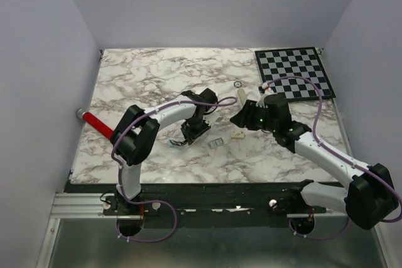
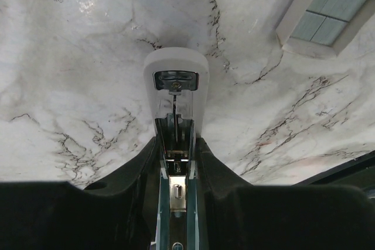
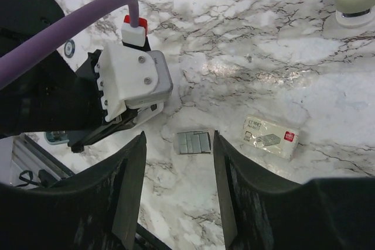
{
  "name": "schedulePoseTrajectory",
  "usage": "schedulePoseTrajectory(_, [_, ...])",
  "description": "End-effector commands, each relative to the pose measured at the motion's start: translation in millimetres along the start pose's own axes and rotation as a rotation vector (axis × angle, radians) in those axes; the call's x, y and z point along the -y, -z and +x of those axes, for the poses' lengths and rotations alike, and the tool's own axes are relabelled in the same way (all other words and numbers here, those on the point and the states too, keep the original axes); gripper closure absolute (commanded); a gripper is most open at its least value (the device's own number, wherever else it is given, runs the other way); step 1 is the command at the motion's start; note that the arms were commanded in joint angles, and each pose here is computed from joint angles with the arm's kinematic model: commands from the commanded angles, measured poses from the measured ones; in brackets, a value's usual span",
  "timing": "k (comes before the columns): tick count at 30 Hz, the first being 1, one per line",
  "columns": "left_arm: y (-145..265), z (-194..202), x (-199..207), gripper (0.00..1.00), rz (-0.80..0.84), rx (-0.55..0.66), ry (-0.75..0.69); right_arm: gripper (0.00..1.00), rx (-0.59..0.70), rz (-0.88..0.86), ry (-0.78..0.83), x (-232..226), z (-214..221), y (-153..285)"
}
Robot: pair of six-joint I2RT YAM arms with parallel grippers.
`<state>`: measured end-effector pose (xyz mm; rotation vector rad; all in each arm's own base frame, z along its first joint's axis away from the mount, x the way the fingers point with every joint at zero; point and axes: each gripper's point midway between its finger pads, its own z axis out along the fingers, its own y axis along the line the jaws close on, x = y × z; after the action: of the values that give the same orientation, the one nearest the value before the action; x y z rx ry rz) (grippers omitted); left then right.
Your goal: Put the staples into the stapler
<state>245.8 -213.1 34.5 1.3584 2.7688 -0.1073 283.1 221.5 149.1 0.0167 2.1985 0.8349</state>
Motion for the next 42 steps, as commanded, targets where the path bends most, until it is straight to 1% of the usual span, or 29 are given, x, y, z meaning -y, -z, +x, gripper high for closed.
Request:
schedulePoseTrajectory(1, [-6,5,2,0.74,0.023,-0.084,0.018,0.43,-0.009,0.048,0.045,11,4,1])
schedulePoseTrajectory(4, [-9,4,2,0.71,0.014,-0.101,0.016,0.43,-0.012,0.048,0.05,11,4,1])
schedulePoseTrajectory(5, [-10,3,2,0.68,0.012,-0.1,0.014,0.43,-0.017,0.047,0.058,12,5,1])
schedulePoseTrajectory(6, [-9,2,2,0.62,0.009,-0.099,0.014,0.43,-0.016,0.049,0.062,12,4,1])
schedulePoseTrajectory(8, [-6,-1,1,0.6,0.003,-0.091,0.011,0.43,-0.018,0.049,0.076,12,4,1])
schedulePoseTrajectory(9, [-5,-3,0,0.55,0.0,-0.086,0.013,0.43,-0.016,0.05,0.082,12,3,1])
schedulePoseTrajectory(14, [4,-13,1,0.45,-0.002,-0.05,0.008,0.43,-0.007,0.034,0.159,7,-5,3])
schedulePoseTrajectory(18, [21,-25,-4,0.27,-0.034,0.012,0.008,0.43,0.001,0.007,0.234,1,-12,4])
schedulePoseTrajectory(20, [36,-35,-6,0.21,-0.051,0.073,0.017,0.43,-0.005,-0.033,0.3,-5,-13,5])
schedulePoseTrajectory(21, [48,-39,-8,0.14,-0.066,0.114,0.022,0.42,0.002,-0.05,0.325,-9,-17,6])
schedulePoseTrajectory(24, [72,-49,-25,0.01,-0.119,0.227,0.09,0.38,0.009,-0.125,0.417,-22,-21,7])
schedulePoseTrajectory(25, [92,-57,-32,0.01,-0.144,0.316,0.115,0.32,0.019,-0.148,0.442,-27,-23,7])
schedulePoseTrajectory(26, [96,-54,-36,0.01,-0.152,0.341,0.144,0.29,0.011,-0.173,0.48,-30,-22,6])
schedulePoseTrajectory(27, [106,-50,-54,0.01,-0.177,0.384,0.232,0.27,0.005,-0.194,0.508,-35,-21,5])
schedulePoseTrajectory(28, [131,-53,-66,0.01,-0.22,0.492,0.266,0.23,0.004,-0.217,0.538,-41,-23,5])
schedulePoseTrajectory(29, [132,-43,-75,0.01,-0.238,0.514,0.343,0.21,-0.004,-0.242,0.603,-45,-21,4])
schedulePoseTrajectory(30, [177,-29,-106,0.01,-0.289,0.741,0.513,0.14,-0.065,-0.28,0.742,-59,-10,-8])
schedulePoseTrajectory(31, [170,-16,-109,0.01,-0.287,0.751,0.547,0.12,-0.086,-0.308,0.777,-68,-4,-11])
schedulePoseTrajectory(32, [194,-11,-114,0.01,-0.308,0.858,0.577,0.11,-0.153,-0.305,0.798,-63,9,-21])
schedulePoseTrajectory(33, [198,0,-123,0.01,-0.325,0.887,0.64,0.1,-0.175,-0.323,0.869,-65,16,-27])
schedulePoseTrajectory(34, [189,13,-126,0.01,-0.351,0.882,0.675,0.09,-0.171,-0.357,0.919,-80,16,-29])
schedulePoseTrajectory(35, [210,17,-127,0.01,-0.379,0.979,0.686,0.09,-0.229,-0.357,0.948,-75,29,-39])
schedulePoseTrajectory(36, [214,26,-132,0.01,-0.409,1.01,0.714,0.09,-0.24,-0.375,1.012,-76,33,-44])
schedulePoseTrajectory(37, [204,38,-134,0.01,-0.436,1.011,0.751,0.09,-0.265,-0.396,1.047,-82,43,-48])
schedulePoseTrajectory(38, [225,43,-133,0.01,-0.47,1.109,0.755,0.09,-0.276,-0.406,1.072,-88,43,-50])
schedulePoseTrajectory(39, [229,50,-134,0.01,-0.496,1.14,0.773,0.09,-0.318,-0.414,1.103,-83,54,-61])
schedulePoseTrajectory(40, [219,59,-133,0.01,-0.512,1.141,0.784,0.1,-0.336,-0.419,1.122,-84,60,-64])
schedulePoseTrajectory(41, [237,69,-134,0.01,-0.568,1.219,0.801,0.11,-0.344,-0.423,1.137,-87,60,-68])
schedulePoseTrajectory(42, [240,77,-135,0.01,-0.599,1.241,0.811,0.12,-0.375,-0.423,1.16,-81,68,-76])
